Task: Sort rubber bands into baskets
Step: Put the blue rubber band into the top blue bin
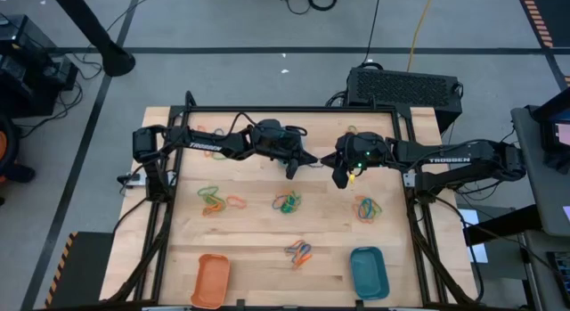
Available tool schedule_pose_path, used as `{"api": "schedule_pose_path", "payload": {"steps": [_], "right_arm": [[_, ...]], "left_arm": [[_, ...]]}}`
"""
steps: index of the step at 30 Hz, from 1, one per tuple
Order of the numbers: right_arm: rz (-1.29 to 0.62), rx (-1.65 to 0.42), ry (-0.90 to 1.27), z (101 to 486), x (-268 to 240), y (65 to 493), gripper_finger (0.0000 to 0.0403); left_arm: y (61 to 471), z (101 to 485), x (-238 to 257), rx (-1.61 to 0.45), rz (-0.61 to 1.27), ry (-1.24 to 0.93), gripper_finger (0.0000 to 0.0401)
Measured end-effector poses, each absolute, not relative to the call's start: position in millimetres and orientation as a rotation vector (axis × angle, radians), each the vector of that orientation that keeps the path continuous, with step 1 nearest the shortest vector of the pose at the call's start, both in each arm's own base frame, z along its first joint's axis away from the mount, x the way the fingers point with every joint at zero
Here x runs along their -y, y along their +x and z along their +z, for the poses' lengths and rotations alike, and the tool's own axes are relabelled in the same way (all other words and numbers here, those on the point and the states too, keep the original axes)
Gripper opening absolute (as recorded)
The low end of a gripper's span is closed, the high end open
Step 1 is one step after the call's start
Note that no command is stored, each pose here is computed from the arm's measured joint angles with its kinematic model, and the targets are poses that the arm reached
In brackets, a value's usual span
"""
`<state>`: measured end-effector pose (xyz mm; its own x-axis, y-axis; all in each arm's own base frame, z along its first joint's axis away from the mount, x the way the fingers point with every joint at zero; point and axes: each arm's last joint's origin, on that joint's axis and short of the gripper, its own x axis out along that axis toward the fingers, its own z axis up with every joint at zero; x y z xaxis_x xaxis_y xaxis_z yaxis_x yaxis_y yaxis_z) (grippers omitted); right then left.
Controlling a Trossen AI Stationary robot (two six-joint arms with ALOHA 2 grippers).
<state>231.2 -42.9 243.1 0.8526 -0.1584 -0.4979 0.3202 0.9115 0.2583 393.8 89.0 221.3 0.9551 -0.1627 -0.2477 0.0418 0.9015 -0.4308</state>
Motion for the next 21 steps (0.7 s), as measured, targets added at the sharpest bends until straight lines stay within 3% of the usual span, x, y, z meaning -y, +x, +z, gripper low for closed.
{"api": "schedule_pose_path", "payload": {"steps": [10,21], "right_arm": [[-0.270,-0.478,0.310,260.7,38.6,204.3,0.0149],[-0.430,-0.512,0.321,260.8,40.2,190.2,0.0160]], "left_arm": [[382.3,218.4,-113.4,-0.348,0.009,-0.387,0.0002],[364.2,195.8,-133.4,-0.599,0.346,-0.242,0.0001]]}}
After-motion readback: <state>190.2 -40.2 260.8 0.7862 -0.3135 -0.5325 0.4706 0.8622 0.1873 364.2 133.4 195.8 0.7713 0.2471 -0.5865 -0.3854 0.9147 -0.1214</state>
